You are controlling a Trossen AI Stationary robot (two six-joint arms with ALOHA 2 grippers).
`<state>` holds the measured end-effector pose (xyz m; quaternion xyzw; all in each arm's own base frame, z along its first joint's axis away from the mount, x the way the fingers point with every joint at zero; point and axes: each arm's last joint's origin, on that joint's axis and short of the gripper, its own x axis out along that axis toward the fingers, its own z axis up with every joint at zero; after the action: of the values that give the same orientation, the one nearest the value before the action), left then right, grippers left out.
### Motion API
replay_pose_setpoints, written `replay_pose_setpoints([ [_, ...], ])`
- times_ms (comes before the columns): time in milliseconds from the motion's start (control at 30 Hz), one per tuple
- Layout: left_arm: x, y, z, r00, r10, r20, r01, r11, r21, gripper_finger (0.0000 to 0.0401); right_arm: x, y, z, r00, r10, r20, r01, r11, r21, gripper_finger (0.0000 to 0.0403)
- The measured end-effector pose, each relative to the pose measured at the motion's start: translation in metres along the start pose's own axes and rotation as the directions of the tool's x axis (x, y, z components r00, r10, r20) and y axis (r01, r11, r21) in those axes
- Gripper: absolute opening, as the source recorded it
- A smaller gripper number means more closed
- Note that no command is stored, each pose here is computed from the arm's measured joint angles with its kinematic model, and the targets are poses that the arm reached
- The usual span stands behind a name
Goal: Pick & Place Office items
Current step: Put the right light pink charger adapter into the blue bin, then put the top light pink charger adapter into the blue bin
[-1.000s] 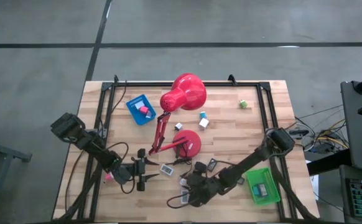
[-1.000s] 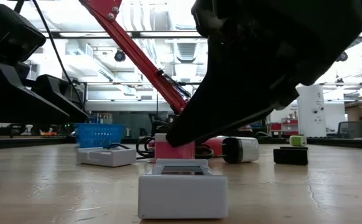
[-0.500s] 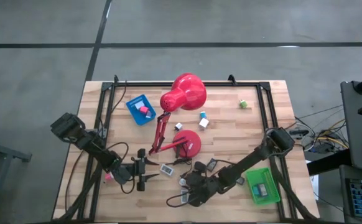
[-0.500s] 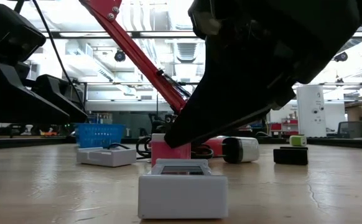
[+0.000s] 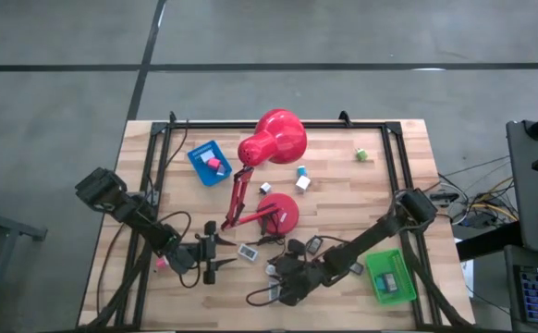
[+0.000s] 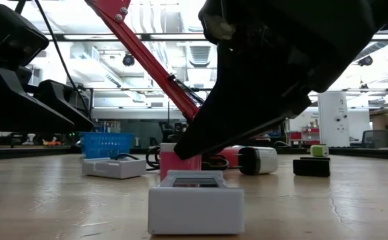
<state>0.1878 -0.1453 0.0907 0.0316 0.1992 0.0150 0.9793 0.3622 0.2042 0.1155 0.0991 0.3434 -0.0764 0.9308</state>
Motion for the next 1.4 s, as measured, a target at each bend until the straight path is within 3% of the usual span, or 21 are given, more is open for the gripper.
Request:
replay_pose_setpoints([
  [133, 0.0, 0.0, 0.0, 1.0, 0.0, 0.0, 0.0, 1.0, 0.0, 0.021, 0.0, 0.0, 0.0, 1.0, 0.0, 0.0, 0.0, 1.0, -0.003, 0.011],
  [400, 0.0, 0.0, 0.0, 1.0, 0.0, 0.0, 0.0, 1.0, 0.0, 0.021, 0.0, 0.0, 0.0, 1.0, 0.016, -0.011, -0.016, 1.0, -0.017, 0.0103],
  [467, 0.0, 0.0, 0.0, 1.0, 0.0, 0.0, 0.0, 1.0, 0.0, 0.021, 0.0, 0.0, -0.002, 0.999, 0.022, -0.026, -0.023, 0.999, -0.029, 0.0033],
  [567, 0.0, 0.0, 0.0, 1.0, 0.0, 0.0, 0.0, 1.0, 0.0, 0.021, 0.001, 0.0, -0.003, 0.999, 0.023, -0.033, -0.024, 0.999, -0.032, 0.0004],
  [1000, -0.001, 0.0, 0.001, 1.0, -0.004, 0.003, 0.004, 1.0, 0.0, 0.021, 0.001, 0.0, -0.001, 0.999, 0.027, -0.025, -0.028, 0.999, -0.039, 0.0006],
  [1200, -0.011, -0.002, 0.013, 0.999, -0.045, 0.002, 0.045, 0.999, -0.009, 0.021, 0.001, 0.001, -0.002, 0.999, 0.032, -0.029, -0.034, 0.998, -0.06, 0.0008],
  [1400, -0.032, -0.003, 0.039, 0.987, -0.014, -0.162, 0.006, 0.999, -0.051, 0.021, 0.0, 0.0, -0.003, 0.998, 0.037, -0.053, -0.04, 0.997, -0.068, 0.0008],
])
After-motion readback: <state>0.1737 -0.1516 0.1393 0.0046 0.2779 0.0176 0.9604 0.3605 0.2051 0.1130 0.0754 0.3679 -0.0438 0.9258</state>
